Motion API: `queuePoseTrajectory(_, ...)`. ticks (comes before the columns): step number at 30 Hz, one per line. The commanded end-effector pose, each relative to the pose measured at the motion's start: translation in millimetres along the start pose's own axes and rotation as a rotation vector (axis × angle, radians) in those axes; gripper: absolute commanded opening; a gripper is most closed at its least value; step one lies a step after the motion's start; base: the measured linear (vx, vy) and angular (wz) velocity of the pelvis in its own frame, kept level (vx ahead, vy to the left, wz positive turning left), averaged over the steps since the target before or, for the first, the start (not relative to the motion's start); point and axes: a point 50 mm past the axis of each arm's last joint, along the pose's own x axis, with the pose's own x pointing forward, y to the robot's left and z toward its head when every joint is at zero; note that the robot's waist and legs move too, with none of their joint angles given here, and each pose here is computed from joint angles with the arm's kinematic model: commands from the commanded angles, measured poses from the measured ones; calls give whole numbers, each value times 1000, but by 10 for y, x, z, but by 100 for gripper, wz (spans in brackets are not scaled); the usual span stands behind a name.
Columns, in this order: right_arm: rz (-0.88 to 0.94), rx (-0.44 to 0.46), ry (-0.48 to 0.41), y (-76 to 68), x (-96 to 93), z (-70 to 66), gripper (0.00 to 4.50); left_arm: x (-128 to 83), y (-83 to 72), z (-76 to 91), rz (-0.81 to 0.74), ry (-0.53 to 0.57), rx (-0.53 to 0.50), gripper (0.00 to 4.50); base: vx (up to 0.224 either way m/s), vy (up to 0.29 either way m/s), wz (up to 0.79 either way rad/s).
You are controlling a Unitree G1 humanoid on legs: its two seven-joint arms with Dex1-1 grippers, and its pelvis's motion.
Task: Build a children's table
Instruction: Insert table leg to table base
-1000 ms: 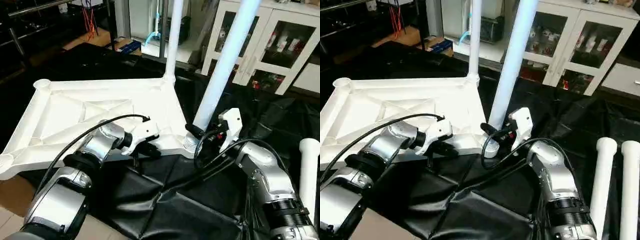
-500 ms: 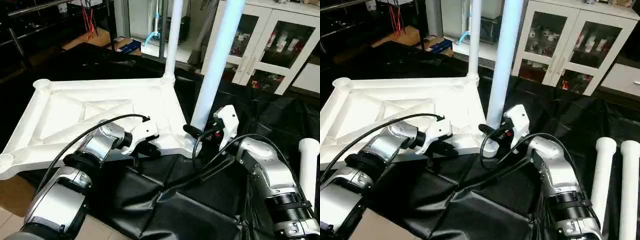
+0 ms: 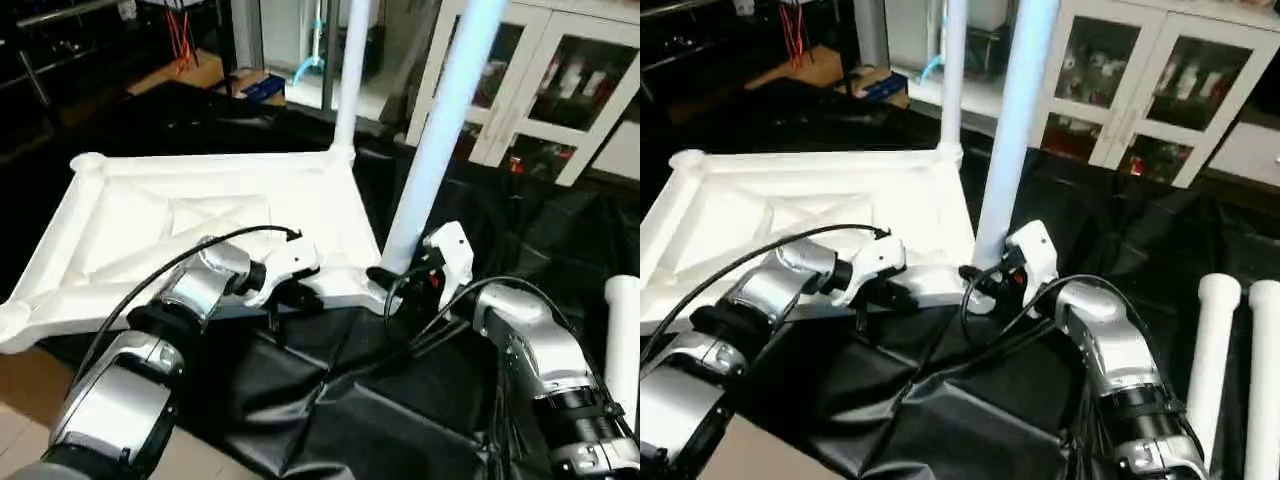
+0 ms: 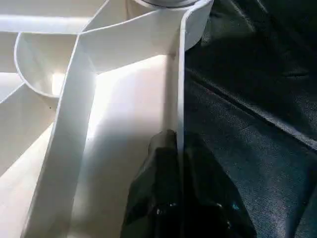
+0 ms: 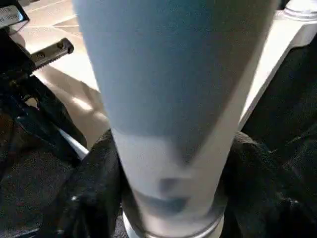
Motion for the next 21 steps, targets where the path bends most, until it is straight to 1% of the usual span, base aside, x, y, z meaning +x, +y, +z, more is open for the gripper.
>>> queuePoseTrajectory(1,-7,59,135,19,-31,-276,278,16,6,53,1,-14,18,0,0,0,0)
queuePoseTrajectory(9,3,57,114,10,-50,-190,278,1,15,41,6,-11,15,0,0,0,0)
queuePoseTrajectory(10,-4,56,113,-3,-64,-173,310,-1,17,41,7,-12,15,0,0,0,0)
queuePoseTrajectory(13,-11,55,115,-16,-74,-160,322,-2,17,42,7,-12,15,0,0,0,0)
queuePoseTrajectory(15,-9,55,114,-16,-78,-151,351,-2,17,42,7,-12,15,0,0,0,0)
queuePoseTrajectory(18,5,54,109,-3,-91,-122,369,-1,15,40,4,-11,15,0,0,0,0)
queuePoseTrajectory(20,11,57,105,2,-99,-110,392,0,14,40,4,-11,16,0,0,0,0)
queuePoseTrajectory(21,12,56,102,3,-107,-101,392,-1,14,40,3,-11,16,0,0,0,0)
